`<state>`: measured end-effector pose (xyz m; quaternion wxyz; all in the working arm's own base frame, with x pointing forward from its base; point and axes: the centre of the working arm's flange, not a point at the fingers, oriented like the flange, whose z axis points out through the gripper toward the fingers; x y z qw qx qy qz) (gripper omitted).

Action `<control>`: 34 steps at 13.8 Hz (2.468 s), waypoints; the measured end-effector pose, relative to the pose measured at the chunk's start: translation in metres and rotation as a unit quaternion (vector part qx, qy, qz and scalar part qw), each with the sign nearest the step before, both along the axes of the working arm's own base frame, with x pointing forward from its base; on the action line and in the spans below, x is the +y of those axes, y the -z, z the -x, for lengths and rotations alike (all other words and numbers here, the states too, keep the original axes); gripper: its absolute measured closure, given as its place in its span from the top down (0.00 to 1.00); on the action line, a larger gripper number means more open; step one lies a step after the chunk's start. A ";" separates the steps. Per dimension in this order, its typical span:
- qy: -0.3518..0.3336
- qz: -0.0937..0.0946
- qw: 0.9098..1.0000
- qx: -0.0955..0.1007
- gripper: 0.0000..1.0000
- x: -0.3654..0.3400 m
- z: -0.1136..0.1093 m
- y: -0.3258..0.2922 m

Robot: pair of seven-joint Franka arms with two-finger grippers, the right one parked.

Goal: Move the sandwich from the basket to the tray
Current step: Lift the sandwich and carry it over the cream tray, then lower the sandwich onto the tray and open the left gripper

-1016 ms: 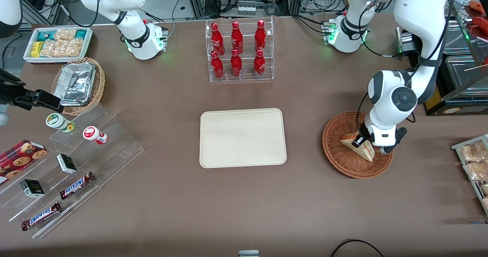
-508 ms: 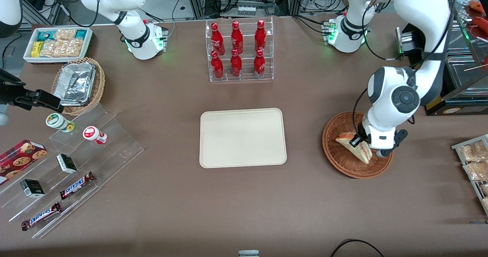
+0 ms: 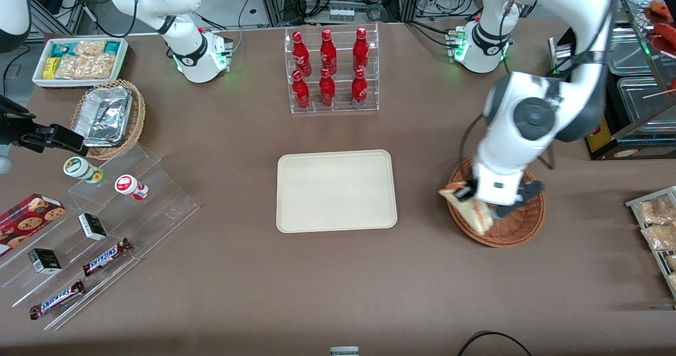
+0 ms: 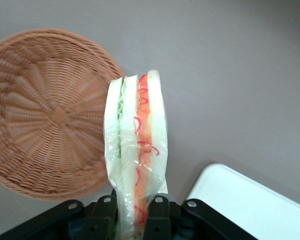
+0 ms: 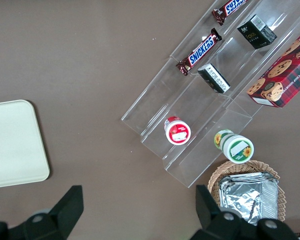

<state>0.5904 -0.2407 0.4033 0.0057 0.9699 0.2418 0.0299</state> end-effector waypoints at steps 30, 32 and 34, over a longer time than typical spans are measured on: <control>0.263 -0.007 0.965 -0.007 0.24 -0.298 0.120 0.174; 0.263 -0.006 0.965 -0.008 0.43 -0.298 0.119 0.174; 0.262 -0.004 0.965 -0.013 0.63 -0.299 0.116 0.169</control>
